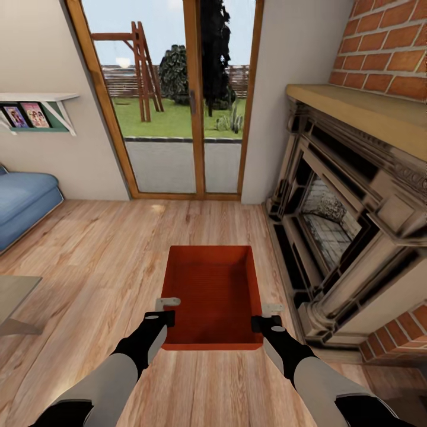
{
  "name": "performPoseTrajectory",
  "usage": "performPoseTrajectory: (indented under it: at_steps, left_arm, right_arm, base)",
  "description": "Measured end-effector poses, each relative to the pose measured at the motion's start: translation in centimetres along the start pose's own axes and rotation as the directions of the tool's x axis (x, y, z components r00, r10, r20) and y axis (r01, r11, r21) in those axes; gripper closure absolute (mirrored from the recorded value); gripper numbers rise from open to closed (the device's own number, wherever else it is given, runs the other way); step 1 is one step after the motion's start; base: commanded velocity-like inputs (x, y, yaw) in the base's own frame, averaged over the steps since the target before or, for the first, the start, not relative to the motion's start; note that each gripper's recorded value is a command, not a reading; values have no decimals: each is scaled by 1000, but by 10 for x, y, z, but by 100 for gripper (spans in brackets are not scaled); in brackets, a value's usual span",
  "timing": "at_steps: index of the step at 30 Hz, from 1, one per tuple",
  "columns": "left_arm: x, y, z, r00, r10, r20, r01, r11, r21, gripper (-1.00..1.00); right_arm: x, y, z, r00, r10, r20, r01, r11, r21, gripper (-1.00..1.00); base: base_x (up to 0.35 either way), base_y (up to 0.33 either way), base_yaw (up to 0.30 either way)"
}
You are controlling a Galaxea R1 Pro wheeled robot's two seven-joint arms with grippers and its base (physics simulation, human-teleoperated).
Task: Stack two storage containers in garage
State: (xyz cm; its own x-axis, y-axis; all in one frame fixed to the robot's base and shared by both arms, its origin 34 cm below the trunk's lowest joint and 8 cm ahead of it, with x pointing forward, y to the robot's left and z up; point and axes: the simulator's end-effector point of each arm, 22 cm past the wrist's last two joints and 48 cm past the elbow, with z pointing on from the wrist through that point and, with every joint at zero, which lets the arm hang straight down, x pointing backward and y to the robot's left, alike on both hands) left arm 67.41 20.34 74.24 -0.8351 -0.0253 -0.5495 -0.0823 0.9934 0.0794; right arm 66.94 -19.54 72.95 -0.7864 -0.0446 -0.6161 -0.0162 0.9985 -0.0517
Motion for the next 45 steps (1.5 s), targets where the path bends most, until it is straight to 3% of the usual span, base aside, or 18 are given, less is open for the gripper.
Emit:
performPoseTrajectory:
  at_steps: [45]
  left_arm:
    - [-36,2,-25,998,-7,70,7,1000,2,100]
  right_arm:
    - [-39,-3,-21,998,2,70,-2,1000,3,100]
  base:
    - [0,0,0]
